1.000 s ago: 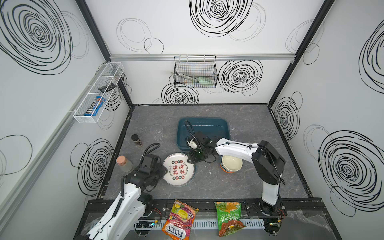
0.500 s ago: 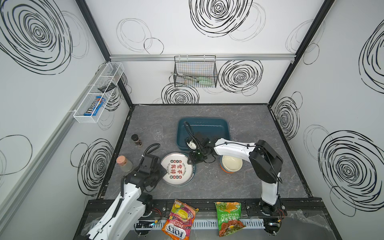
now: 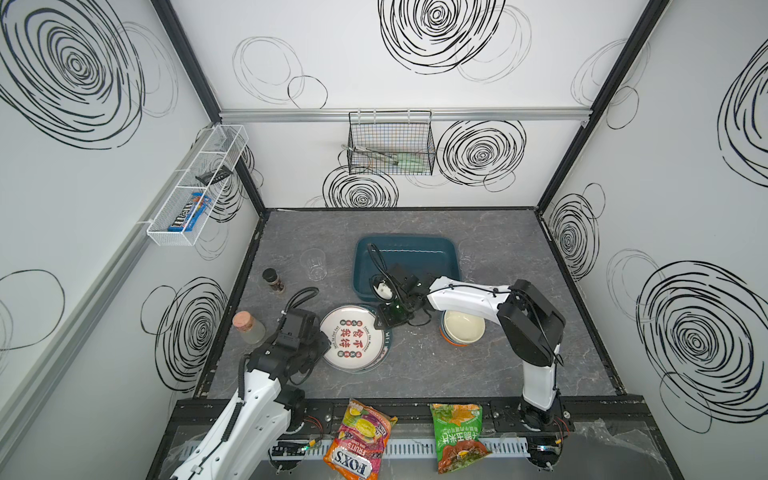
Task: Place the mixed dishes into the plastic bin
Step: 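Pinch the top plates' rim with the right gripper while the left gripper steadies the stack, then lift the top plate off the stack with the right gripper, tilting it upright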
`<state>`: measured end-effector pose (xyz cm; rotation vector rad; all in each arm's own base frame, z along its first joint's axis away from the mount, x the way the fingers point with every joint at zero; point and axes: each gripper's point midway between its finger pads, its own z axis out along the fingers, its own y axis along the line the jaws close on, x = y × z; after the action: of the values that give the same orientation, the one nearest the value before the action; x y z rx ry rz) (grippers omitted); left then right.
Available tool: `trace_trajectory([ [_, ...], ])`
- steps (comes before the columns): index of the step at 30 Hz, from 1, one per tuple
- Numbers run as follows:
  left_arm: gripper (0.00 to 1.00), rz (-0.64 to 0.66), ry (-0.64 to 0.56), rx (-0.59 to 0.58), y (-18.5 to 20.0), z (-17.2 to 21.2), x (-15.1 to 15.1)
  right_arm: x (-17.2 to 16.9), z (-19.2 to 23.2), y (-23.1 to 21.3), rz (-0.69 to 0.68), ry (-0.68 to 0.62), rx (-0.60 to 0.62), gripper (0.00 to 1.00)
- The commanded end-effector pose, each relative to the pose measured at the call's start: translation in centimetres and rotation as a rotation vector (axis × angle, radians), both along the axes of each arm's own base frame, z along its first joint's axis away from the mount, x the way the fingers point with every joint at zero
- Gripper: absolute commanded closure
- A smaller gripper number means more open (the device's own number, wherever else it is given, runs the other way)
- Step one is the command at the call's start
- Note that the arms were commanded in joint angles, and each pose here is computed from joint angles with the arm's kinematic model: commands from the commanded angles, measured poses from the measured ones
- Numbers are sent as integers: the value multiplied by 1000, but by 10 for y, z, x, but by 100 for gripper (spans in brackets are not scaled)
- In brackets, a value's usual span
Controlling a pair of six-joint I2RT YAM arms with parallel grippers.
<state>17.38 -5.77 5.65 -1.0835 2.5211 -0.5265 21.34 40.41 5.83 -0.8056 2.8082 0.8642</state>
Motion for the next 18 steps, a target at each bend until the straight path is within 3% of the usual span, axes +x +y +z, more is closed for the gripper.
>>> trace_trajectory([
  [1,75,8,-13,3,1,9,2,0,-5,1,9,3,-6,65],
  [12,100,3,-80,9,2,28,11,2,13,1,1,-29,21,61],
  [18,100,-2,-174,-26,-3,53,19,5,38,-1,-11,-68,58,60],
])
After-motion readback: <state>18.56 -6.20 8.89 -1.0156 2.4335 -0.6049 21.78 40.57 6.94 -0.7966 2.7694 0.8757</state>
